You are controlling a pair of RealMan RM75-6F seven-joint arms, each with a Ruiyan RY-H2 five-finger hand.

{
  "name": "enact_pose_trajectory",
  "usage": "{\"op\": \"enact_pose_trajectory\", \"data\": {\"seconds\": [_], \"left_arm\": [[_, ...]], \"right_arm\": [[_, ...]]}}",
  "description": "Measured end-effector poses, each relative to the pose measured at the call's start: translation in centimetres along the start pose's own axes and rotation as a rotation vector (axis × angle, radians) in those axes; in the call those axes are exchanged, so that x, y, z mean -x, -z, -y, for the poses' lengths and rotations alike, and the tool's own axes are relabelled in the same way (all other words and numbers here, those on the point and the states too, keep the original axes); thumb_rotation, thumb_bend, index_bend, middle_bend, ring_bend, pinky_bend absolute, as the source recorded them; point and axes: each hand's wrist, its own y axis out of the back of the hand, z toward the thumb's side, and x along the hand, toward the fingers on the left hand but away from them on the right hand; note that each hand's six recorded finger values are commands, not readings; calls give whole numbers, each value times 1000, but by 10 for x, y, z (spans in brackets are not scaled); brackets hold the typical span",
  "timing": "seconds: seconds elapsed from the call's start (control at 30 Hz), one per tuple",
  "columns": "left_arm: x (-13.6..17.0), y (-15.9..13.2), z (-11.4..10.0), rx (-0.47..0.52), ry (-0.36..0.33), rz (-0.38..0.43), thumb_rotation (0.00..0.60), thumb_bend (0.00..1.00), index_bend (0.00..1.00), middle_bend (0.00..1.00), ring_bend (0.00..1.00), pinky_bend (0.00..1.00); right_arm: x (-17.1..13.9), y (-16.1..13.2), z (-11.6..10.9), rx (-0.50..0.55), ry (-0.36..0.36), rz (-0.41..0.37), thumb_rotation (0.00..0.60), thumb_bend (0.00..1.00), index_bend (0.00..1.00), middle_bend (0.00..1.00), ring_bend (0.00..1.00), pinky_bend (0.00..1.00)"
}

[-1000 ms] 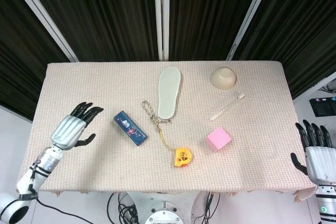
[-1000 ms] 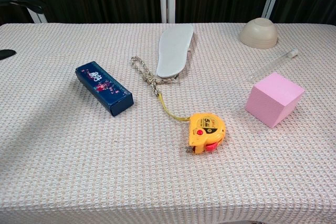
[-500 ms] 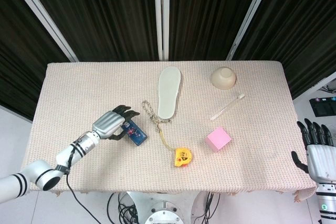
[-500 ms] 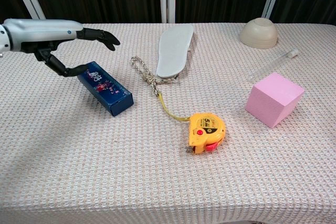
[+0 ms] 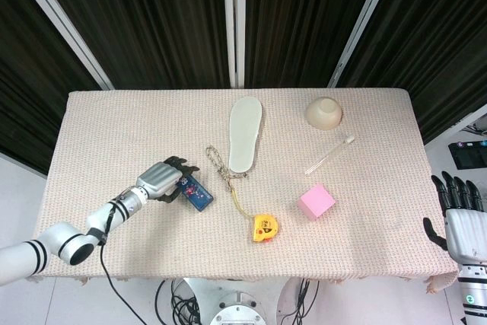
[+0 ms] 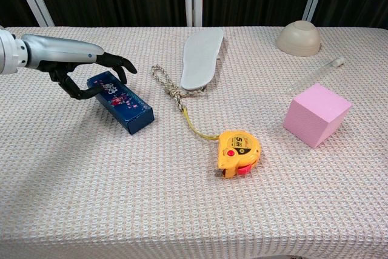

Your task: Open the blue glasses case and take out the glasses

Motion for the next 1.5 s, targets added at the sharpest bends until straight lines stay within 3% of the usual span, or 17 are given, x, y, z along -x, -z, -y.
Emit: {"op": "enact_pose_trajectory", "data": {"seconds": [0.23,0.47,0.67,0.73,0.87,0.97,1.17,1.5], "left_arm": [[7,11,0,-15,26,-49,600,630,85,316,0,0],[22,27,3,11,69,-132,600,631,85,370,0,0],[31,26,1,6,35,-149,600,614,83,194,0,12],[33,24,1,14,25,-148,600,541,83,167,0,30],[37,19,1,17,-5,-145,600,299,81,147,0,62],[39,12,1,21,-38,-134,600,232,81,147,0,81],[41,-1,13,22,-45,-111,600,227,81,166,0,90],[39,10,26,80,-54,-143,600,272,83,269,25,122]], "right_arm": [[0,-1,0,2,-2,-2,600,321,0,0,0,0],[0,-1,1,3,-6,0,600,324,0,0,0,0],[0,-1,0,6,-3,-3,600,326,0,0,0,0],[0,-2,0,8,-2,-4,600,327,0,0,0,0],[-1,-2,-2,14,4,-8,600,326,0,0,0,0],[-1,0,-3,22,9,-6,600,327,0,0,0,0],[-1,2,-5,32,12,-6,600,327,0,0,0,0],[0,4,-7,38,17,1,600,327,0,0,0,0]]}}
